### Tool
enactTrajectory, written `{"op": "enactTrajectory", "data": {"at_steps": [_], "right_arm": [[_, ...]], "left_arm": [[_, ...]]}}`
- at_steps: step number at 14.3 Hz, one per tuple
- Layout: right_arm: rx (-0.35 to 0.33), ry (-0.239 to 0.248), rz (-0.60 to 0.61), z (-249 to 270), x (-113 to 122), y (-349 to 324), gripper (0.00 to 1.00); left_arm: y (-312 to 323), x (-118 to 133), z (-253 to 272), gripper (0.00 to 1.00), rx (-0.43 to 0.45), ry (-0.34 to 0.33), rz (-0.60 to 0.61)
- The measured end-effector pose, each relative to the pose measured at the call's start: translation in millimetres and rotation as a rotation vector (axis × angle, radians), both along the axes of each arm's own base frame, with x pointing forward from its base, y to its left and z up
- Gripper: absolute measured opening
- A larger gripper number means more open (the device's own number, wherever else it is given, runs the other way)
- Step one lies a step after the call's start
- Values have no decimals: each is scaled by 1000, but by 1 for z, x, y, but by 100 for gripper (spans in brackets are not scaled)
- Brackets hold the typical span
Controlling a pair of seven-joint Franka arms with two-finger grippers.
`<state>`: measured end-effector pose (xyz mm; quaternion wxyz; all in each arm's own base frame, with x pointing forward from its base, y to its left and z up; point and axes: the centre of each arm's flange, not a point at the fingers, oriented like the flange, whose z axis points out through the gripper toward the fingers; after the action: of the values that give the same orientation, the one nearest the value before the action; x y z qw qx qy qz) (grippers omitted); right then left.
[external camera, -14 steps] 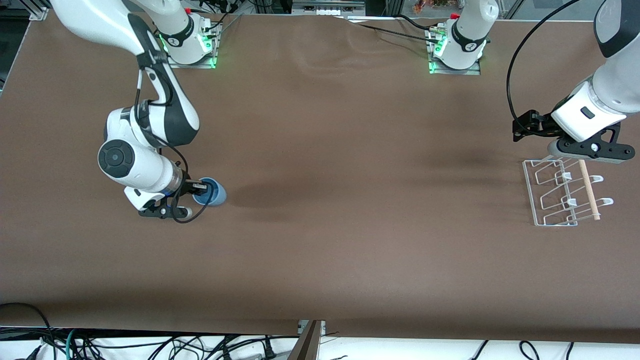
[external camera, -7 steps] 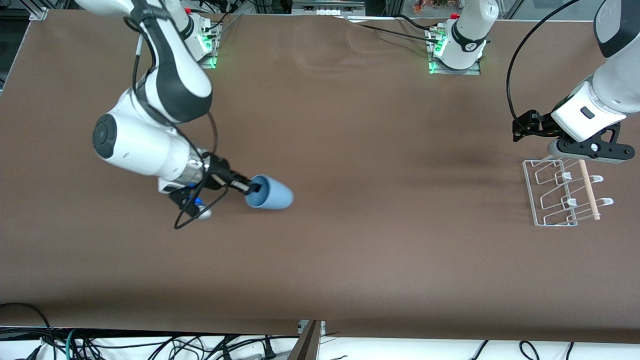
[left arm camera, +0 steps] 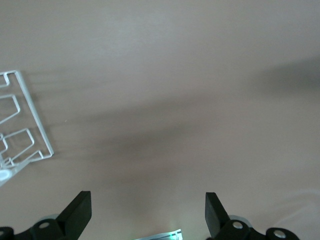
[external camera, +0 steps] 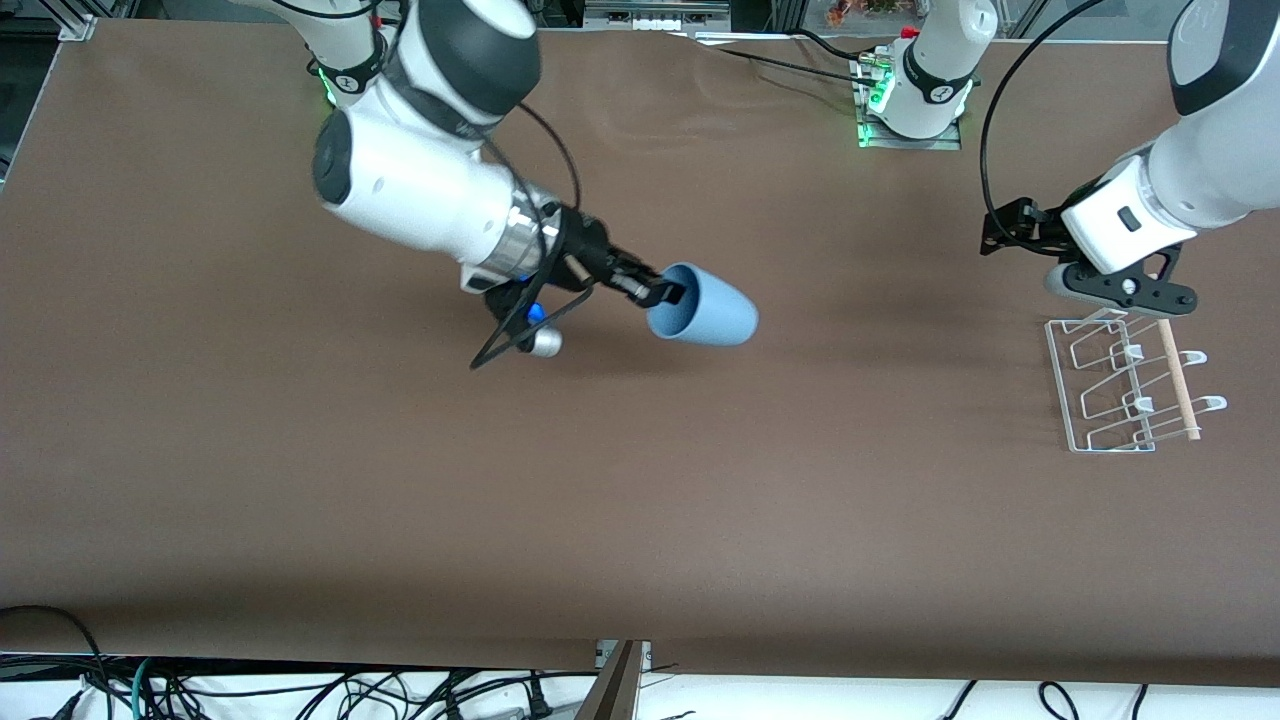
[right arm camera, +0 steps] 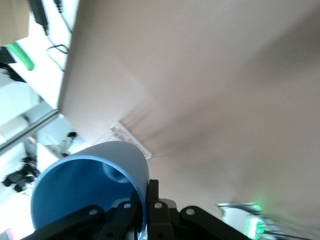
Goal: Transfer cup to left arm and place on rack
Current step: 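Lift the cup with the right gripper while the left gripper approaches, then close the left gripper on the cup's open end beside the right gripper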
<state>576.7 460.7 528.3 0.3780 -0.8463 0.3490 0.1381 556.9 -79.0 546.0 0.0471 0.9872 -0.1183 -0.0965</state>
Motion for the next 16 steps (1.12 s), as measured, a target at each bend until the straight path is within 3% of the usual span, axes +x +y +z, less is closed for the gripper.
{"op": "enactTrajectory", "data": {"at_steps": [3,6,9,12,16], "right_arm": [[47,-22,-72,8,-13,32,5],[71,17,-107,15,-27,51,5],[82,40,-119,21,-33,59,5],[82,45,-121,21,-34,60,5],[83,44,-125,21,-33,59,5]], "left_arm": [[-18,6,-6,100,-58,-2,-158],[-29,17,-16,100,-112,-4,-328],[-41,24,-29,100,-242,-16,-540],[-56,30,-19,100,-378,-104,-703],[-80,36,-2,100,-483,-226,-781]]}}
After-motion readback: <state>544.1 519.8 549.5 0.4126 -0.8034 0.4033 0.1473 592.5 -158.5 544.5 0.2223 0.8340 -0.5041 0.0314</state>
